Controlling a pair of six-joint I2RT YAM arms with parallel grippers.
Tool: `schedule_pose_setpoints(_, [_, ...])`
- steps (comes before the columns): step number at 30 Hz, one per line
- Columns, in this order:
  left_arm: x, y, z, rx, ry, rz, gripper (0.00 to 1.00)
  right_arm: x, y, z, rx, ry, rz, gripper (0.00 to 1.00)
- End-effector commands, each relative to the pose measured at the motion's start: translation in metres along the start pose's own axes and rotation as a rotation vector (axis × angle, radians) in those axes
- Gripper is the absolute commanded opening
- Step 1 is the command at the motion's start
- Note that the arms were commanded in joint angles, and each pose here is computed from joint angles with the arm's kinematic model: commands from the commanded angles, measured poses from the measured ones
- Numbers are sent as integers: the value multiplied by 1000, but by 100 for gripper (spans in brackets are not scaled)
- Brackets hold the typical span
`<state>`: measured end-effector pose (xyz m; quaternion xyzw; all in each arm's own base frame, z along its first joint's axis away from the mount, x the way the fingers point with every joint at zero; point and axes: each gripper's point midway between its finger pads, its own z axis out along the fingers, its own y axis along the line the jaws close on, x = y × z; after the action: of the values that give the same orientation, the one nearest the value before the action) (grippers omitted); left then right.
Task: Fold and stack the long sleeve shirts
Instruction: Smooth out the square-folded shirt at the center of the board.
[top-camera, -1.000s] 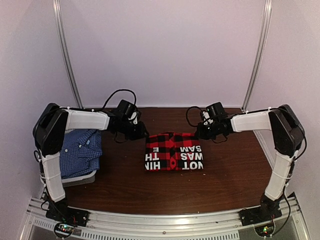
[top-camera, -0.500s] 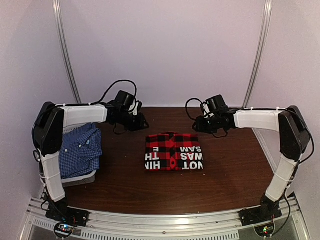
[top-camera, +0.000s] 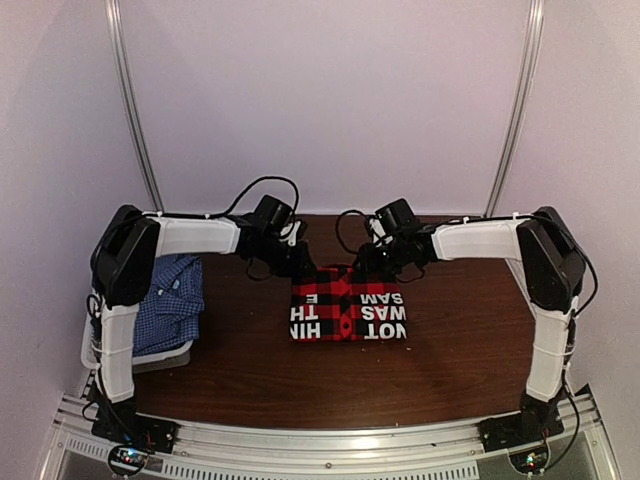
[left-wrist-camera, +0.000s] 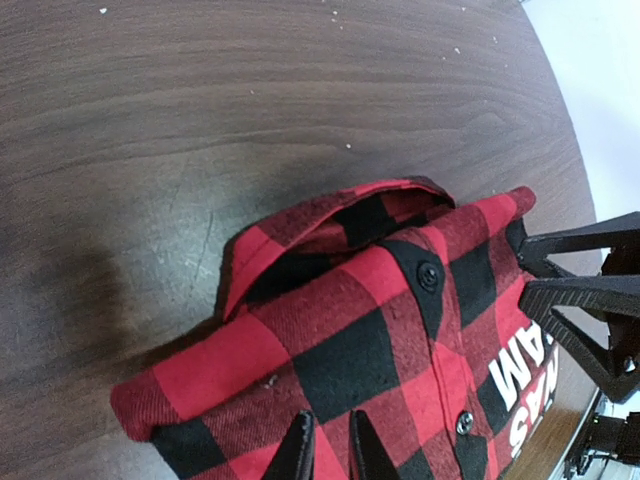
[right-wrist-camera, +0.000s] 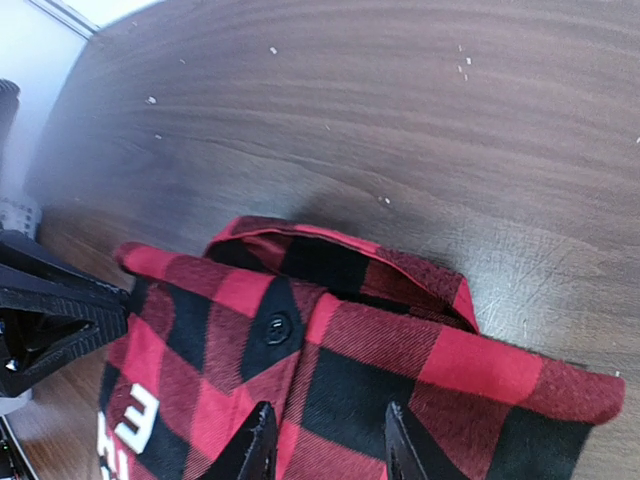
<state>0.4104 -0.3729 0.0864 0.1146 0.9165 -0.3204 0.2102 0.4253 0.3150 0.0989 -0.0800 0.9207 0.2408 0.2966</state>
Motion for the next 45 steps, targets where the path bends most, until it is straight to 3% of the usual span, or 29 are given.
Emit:
schedule_pose_setpoints(1, [-17,-2,15,12,-25,7,13,-4,-2,15,3,15,-3,38])
schedule_pose_setpoints(11, [-15,49,55,-85,17,-42,10,7,-43,52,-2,86,99,38])
schedule_pose_setpoints(24, [-17,79,54,-132,17,-77,9,5,-90,40,-35,71,231,39])
schedule_pose_setpoints(35, [-50,67,33,-163,-31,-10,15,-6,-104,25,-13,51,228,40])
schedule_pose_setpoints(45, [-70,27,-21,-96,-105,16,27,-30,-103,-9,59,-2,160,43])
